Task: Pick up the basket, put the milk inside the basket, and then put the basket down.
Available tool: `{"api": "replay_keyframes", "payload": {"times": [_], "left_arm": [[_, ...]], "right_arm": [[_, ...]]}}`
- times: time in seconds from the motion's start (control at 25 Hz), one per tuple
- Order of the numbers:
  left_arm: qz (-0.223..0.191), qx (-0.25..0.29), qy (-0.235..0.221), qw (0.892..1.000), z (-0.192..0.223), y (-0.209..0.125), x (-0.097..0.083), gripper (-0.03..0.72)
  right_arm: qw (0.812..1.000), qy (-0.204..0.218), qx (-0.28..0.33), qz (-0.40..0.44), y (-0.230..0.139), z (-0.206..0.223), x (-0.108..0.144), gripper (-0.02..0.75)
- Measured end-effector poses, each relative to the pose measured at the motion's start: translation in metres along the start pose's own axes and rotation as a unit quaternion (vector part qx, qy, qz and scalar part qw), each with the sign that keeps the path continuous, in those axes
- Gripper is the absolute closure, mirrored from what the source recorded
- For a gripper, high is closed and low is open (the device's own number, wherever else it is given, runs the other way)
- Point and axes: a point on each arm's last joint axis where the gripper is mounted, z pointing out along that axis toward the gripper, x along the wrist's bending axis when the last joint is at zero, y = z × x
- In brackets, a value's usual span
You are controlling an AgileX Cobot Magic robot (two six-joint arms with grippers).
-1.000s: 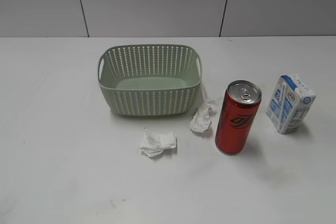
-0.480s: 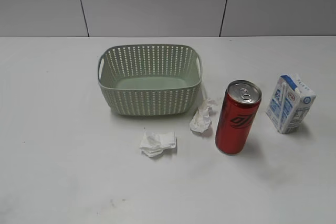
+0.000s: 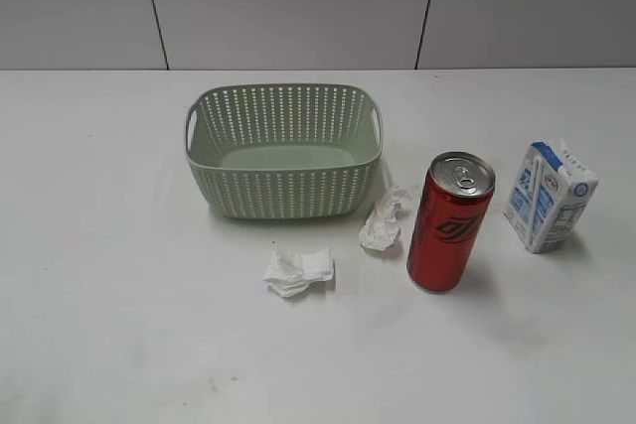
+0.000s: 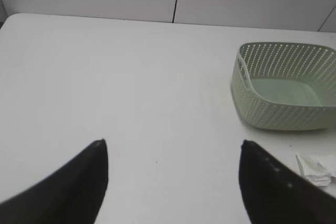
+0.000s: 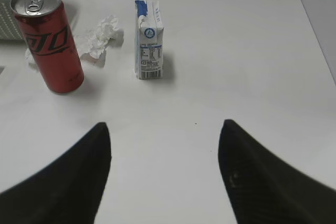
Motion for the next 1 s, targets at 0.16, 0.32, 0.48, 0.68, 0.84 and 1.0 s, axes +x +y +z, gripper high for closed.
{"api": "replay_keyframes", "payload": {"times": [0.16,0.32,0.48,0.68,0.84,1.0], "left_arm": [[0.002,0.042,-0.003,0.999,0.023,0.016,-0.001,0.099],[0.004,0.082,-0.006,0.997,0.048,0.038,-0.002,0.099],[-0.009,0.119,-0.012,0.993,0.078,0.063,-0.004,0.115],[-0.022,0.182,-0.026,0.983,0.128,0.09,-0.006,0.155],[-0.039,0.234,-0.042,0.971,0.17,0.106,-0.009,0.161],[-0.021,0.283,-0.061,0.957,0.212,0.112,-0.023,0.162]], "right_arm": [[1.0,0.0,0.0,0.0,0.0,0.0,0.0,0.158],[1.0,0.0,0.0,0.0,0.0,0.0,0.0,0.153],[1.0,0.0,0.0,0.0,0.0,0.0,0.0,0.153],[1.0,0.0,0.0,0.0,0.0,0.0,0.0,0.153],[1.0,0.0,0.0,0.0,0.0,0.0,0.0,0.153],[1.0,0.0,0.0,0.001,0.0,0.0,0.0,0.153]]}}
